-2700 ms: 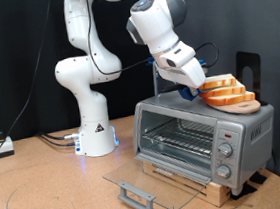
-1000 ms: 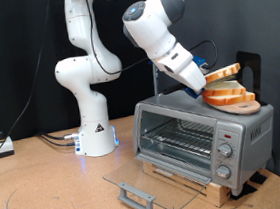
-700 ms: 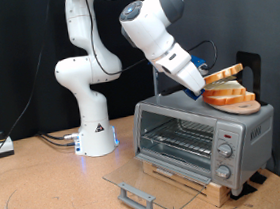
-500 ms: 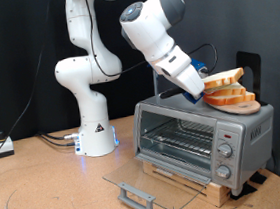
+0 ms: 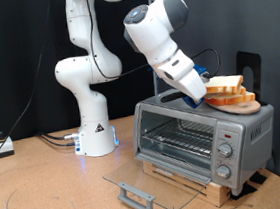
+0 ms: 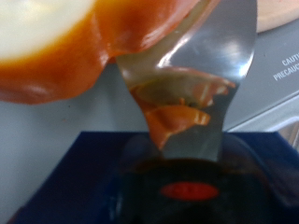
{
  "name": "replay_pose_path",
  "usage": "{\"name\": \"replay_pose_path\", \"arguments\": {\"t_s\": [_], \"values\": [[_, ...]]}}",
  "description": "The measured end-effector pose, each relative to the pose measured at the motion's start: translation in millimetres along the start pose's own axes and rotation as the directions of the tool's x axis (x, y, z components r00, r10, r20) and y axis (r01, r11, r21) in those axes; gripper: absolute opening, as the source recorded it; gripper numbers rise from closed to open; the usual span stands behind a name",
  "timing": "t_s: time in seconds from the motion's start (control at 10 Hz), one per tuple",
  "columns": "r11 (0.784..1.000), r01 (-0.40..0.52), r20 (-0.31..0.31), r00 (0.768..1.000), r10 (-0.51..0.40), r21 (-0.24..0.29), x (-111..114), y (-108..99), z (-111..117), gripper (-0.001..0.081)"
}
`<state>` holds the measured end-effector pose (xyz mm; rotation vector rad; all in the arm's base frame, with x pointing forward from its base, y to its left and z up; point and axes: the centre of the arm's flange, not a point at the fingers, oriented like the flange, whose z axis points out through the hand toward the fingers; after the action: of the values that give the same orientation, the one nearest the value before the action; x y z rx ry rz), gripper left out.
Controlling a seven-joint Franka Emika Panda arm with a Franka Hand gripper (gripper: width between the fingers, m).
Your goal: Make a piece of toast with the oven
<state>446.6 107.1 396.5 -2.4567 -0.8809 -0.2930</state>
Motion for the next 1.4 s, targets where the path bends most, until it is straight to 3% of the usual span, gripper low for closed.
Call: {"name": "replay_pose_path", "arguments": {"t_s": [0.5,0.8,1.4], "values": [[0.999,0.042,0.003,0.999,-0.042,0.004,1.5,-2.2,0.7,0.0398],[0.999,0.045,-0.009,0.999,-0.045,-0.018,3.9,-1.3,-0.8,0.0398],[0.999,0.034,-0.032,0.999,-0.034,-0.009,11.5,0.9,-8.4,0.0398]]}}
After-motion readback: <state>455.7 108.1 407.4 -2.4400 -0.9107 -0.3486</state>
